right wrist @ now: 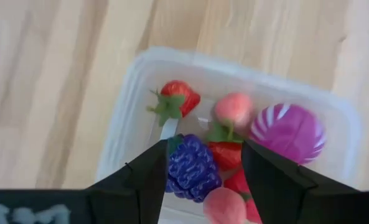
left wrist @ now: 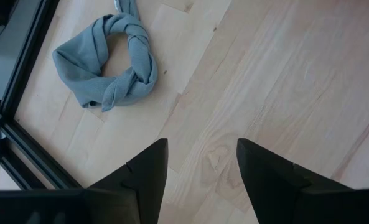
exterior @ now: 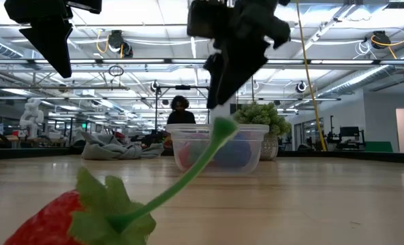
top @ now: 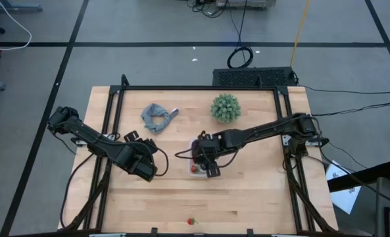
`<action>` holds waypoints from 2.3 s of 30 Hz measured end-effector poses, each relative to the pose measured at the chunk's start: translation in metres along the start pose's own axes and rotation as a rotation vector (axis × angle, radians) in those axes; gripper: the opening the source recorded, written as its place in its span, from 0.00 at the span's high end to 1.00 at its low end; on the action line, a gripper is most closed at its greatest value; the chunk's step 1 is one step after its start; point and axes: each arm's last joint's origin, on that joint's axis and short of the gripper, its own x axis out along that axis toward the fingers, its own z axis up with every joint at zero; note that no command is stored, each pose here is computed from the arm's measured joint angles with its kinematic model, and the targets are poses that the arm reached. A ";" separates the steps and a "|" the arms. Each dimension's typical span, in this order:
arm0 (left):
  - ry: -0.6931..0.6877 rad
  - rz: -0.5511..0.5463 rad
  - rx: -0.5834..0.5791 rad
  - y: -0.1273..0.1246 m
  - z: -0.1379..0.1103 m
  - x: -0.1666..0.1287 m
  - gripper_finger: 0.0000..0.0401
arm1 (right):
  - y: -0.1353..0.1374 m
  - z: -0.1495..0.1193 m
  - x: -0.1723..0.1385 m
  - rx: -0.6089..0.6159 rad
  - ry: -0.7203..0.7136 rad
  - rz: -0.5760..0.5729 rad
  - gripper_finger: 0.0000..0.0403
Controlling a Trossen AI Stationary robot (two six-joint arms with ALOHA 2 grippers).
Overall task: Pick and placing Produce into tupperware
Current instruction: Put the strawberry into the transparent bin
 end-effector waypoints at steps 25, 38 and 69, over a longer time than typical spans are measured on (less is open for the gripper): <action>-0.358 -0.471 -0.006 -0.050 0.026 -0.024 0.51 | 0.057 -0.041 -0.172 0.172 -0.172 -0.026 0.52; -0.330 -0.659 0.095 -0.129 0.008 -0.027 0.51 | 0.057 -0.044 -0.176 0.136 -0.168 -0.028 0.52; -0.021 -0.697 0.179 -0.230 0.038 -0.020 0.51 | 0.053 -0.046 -0.175 0.095 -0.144 -0.044 0.52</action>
